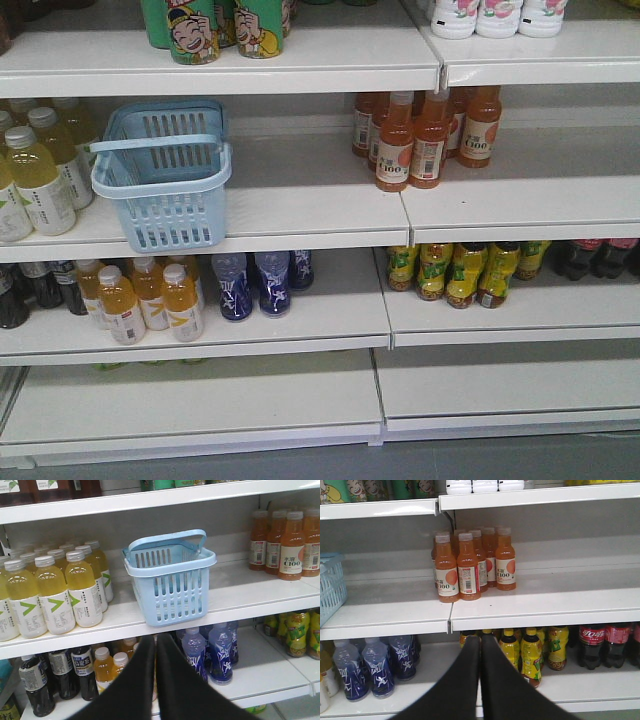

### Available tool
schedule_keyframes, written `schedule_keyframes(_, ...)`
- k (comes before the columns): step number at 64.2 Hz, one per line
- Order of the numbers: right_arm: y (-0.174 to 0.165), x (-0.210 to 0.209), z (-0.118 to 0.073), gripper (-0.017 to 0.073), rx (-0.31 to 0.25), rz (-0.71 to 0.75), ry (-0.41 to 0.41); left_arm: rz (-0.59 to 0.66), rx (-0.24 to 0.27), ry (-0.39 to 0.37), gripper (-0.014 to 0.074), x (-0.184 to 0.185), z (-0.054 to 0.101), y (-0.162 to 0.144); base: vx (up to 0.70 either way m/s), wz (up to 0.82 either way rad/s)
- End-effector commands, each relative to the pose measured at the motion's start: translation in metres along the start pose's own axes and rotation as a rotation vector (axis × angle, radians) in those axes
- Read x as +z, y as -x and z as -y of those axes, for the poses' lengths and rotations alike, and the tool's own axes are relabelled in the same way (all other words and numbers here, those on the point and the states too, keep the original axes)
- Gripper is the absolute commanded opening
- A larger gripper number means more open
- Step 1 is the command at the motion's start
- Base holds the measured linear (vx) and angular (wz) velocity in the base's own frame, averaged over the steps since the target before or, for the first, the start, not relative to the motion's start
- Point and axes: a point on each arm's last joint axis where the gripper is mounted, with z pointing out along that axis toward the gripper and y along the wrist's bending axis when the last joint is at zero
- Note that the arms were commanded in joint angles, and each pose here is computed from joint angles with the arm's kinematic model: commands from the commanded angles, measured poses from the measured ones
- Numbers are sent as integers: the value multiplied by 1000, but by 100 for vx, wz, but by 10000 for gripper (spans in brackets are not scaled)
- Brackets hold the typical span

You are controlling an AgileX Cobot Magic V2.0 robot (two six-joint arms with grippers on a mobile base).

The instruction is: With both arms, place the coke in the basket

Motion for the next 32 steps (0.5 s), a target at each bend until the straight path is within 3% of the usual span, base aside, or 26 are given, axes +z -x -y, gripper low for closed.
schedule_keyframes(1, 4, -1, 0, -10, -10, 77, 2, 121, -14, -8, -6, -3, 0, 18, 4, 0)
schedule_keyframes(32, 5, -1, 0, -10, -10, 78, 2, 121, -14, -8, -6, -3, 0, 18, 4, 0)
